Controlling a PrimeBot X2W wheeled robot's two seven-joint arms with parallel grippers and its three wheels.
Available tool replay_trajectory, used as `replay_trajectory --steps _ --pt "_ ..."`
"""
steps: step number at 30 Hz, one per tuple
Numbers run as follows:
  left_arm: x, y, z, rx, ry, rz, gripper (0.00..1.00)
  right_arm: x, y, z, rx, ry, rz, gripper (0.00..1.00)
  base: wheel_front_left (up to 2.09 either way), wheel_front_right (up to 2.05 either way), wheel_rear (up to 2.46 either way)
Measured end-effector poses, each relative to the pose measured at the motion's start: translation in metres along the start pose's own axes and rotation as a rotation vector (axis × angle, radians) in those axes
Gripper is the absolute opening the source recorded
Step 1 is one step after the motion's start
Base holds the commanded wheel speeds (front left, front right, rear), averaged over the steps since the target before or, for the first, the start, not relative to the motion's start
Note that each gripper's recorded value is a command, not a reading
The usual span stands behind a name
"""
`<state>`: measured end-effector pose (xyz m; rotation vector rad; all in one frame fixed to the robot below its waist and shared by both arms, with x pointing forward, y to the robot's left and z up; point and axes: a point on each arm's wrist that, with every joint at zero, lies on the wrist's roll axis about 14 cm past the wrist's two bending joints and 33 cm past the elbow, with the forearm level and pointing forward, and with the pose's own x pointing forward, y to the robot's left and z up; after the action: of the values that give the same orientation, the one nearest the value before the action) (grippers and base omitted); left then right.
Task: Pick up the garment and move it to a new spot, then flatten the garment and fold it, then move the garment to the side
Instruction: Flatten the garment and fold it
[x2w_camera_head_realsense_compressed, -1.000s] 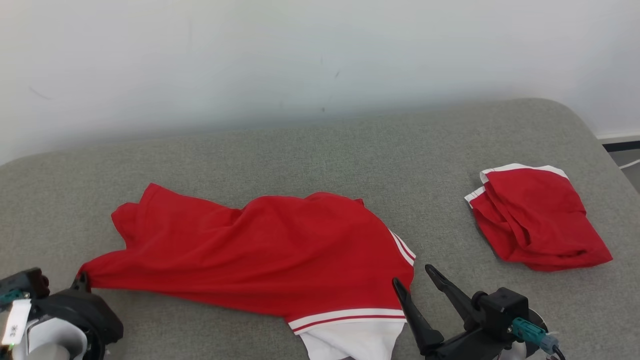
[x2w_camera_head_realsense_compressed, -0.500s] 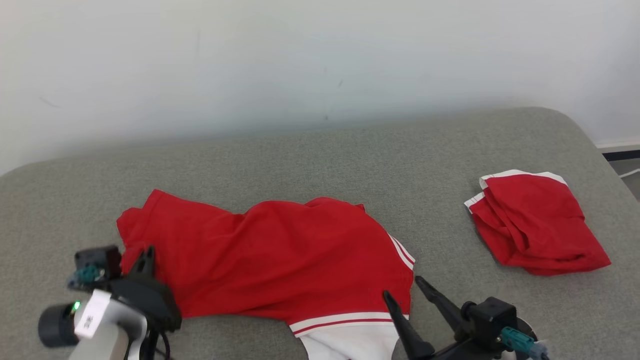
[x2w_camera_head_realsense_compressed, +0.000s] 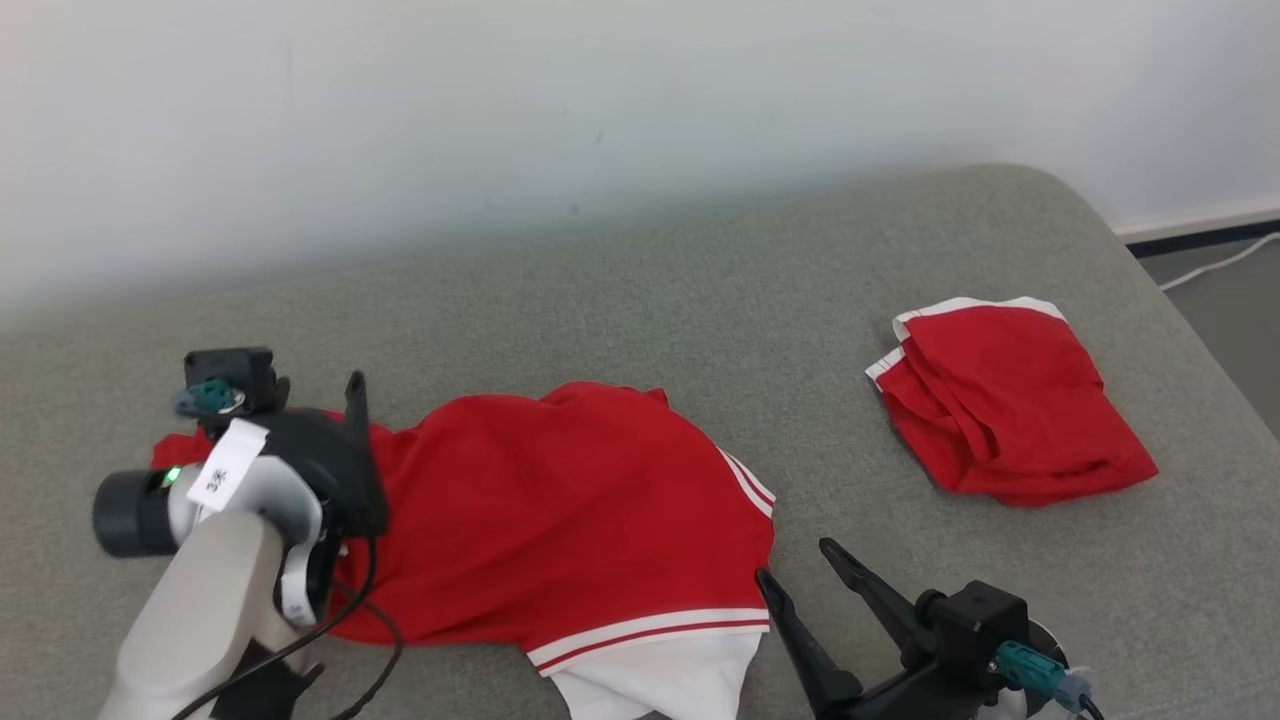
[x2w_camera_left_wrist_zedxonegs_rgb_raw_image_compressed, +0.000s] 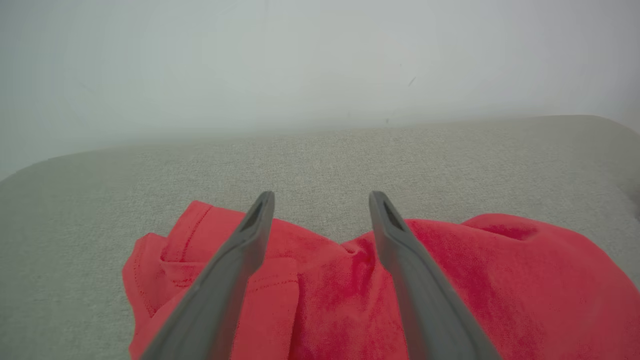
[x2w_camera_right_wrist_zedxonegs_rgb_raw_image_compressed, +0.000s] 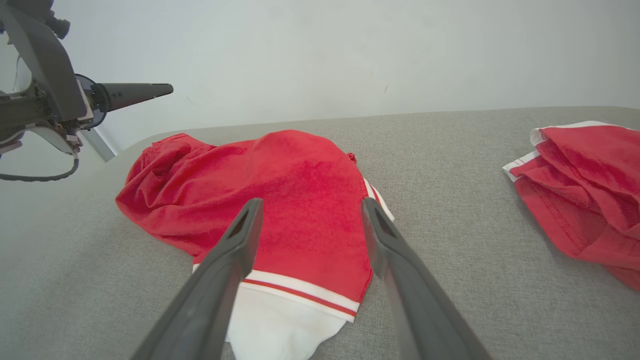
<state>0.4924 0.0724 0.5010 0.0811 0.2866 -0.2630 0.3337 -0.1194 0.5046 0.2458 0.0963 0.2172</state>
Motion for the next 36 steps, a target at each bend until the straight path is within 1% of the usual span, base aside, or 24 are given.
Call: replay_trajectory --steps 3,4,6,11,16,21,22,25,28,33,35,36 --pt "0.011 -0.019 0.007 -0.022 -0.006 -0.039 1.0 0.0 -0.008 -0.003 0.002 0.01 -0.026 1.0 0.0 0.0 0.0" --pt "0.017 -0.032 0.015 -0.036 -0.022 -0.065 1.0 0.001 -0.013 -0.004 0.002 0.016 -0.038 1.0 0.0 0.0 0.0" --pt "0.021 -0.037 0.017 -0.039 -0.029 -0.075 1.0 0.004 -0.017 -0.002 -0.001 0.007 -0.047 1.0 0.0 0.0 0.0" --pt "0.02 -0.022 0.006 -0.034 -0.002 -0.042 1.0 0.007 -0.021 -0.003 -0.006 0.011 -0.054 1.0 0.0 0.0 0.0" --pt "0.011 0.006 0.013 -0.033 -0.059 0.015 1.0 0.012 -0.014 -0.005 -0.006 0.012 -0.029 1.0 0.0 0.0 0.0" --pt "-0.011 0.012 0.024 -0.031 -0.166 -0.016 1.0 0.016 -0.007 -0.002 -0.006 -0.004 -0.006 1.0 0.0 0.0 0.0" --pt "-0.011 0.012 0.024 -0.031 -0.166 -0.016 1.0 0.016 -0.007 -0.002 -0.006 -0.004 -0.006 1.0 0.0 0.0 0.0" --pt "-0.033 0.023 0.033 -0.03 -0.268 -0.001 1.0 0.016 -0.004 0.002 -0.011 -0.019 0.005 1.0 0.0 0.0 0.0" --pt "-0.054 0.024 0.035 -0.04 -0.336 -0.005 1.0 0.014 -0.001 0.002 -0.009 -0.027 0.01 1.0 0.0 0.0 0.0" --pt "-0.09 0.024 0.029 -0.073 -0.421 -0.011 1.0 0.013 0.004 0.007 -0.003 -0.05 0.022 1.0 0.0 0.0 0.0" --pt "-0.105 0.026 0.025 -0.122 -0.447 -0.017 1.0 0.014 0.007 0.012 0.011 -0.071 0.028 1.0 0.0 0.0 0.0" --pt "-0.111 0.027 0.021 -0.127 -0.448 -0.012 1.0 0.014 0.009 0.014 0.02 -0.082 0.031 1.0 0.0 0.0 0.0"
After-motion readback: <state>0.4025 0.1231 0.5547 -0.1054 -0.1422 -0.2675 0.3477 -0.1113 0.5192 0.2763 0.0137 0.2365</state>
